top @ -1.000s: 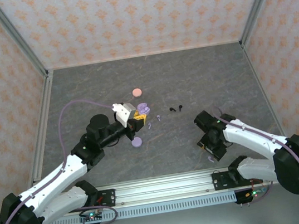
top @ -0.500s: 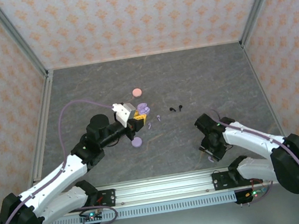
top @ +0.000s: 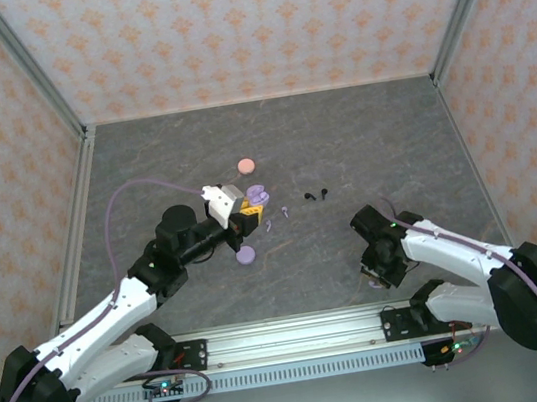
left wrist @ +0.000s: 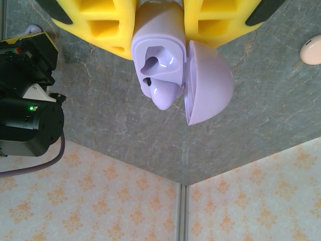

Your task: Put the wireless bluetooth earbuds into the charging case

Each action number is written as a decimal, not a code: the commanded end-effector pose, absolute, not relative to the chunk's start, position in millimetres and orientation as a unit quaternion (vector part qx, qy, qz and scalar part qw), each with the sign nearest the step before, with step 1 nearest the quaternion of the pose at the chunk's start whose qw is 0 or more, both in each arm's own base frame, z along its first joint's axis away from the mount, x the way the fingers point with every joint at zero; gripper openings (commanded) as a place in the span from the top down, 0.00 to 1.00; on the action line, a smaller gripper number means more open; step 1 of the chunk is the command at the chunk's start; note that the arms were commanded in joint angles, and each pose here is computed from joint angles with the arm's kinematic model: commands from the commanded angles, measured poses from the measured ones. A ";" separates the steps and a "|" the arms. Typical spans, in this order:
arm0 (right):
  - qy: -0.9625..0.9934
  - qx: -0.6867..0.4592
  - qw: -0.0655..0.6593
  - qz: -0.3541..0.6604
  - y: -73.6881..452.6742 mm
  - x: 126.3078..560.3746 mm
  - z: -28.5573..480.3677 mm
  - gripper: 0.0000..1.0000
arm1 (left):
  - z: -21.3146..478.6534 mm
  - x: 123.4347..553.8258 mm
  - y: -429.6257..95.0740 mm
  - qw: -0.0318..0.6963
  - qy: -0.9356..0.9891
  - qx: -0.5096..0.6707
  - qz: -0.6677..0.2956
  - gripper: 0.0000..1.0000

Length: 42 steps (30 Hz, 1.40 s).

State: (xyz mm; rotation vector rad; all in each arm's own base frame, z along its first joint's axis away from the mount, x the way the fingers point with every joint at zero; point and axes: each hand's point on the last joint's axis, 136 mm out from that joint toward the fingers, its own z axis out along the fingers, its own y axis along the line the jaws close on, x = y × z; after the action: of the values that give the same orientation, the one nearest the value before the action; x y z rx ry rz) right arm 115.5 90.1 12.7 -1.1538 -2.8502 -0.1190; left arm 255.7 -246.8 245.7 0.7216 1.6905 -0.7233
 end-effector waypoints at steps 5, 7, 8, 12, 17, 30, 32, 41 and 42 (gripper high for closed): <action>-0.935 -0.349 0.020 -0.051 92.8 117.5 26.4 0.67 | 267.0 256.2 -252.8 0.569 0.693 0.304 -0.322 1.00; -0.938 -0.343 0.011 -0.054 92.6 119.5 30.4 0.63 | 267.4 256.5 -252.8 0.569 0.693 0.303 -0.322 1.00; -0.938 -0.341 0.010 -0.055 92.6 119.4 30.9 0.60 | 267.1 256.6 -253.0 0.569 0.693 0.304 -0.322 1.00; -0.936 -0.346 0.016 -0.065 94.3 115.4 23.5 0.53 | 267.4 256.5 -253.2 0.570 0.692 0.304 -0.322 1.00; -0.935 -0.345 0.024 -0.075 99.1 113.2 19.7 0.53 | 268.1 256.2 -252.8 0.570 0.692 0.304 -0.322 1.00; -0.933 -0.346 0.039 -0.085 106.0 107.8 16.7 0.53 | 270.2 256.5 -253.6 0.571 0.691 0.304 -0.324 1.00; -0.933 -0.345 0.039 -0.092 110.1 108.9 18.0 0.53 | 270.1 256.3 -253.7 0.570 0.691 0.304 -0.324 1.00; -0.935 -0.337 0.027 -0.109 120.4 117.6 26.3 0.55 | 269.7 255.5 -253.5 0.570 0.691 0.304 -0.326 1.00; -0.938 -0.332 0.022 -0.096 115.9 117.5 27.7 0.55 | 269.5 255.1 -253.5 0.569 0.691 0.304 -0.326 1.00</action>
State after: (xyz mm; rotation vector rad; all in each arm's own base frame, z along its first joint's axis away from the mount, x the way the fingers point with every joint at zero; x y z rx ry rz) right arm 113.0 117.7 22.0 -1.0293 -2.8764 -0.3215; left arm 256.4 -248.0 243.7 0.7192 1.6978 -0.7309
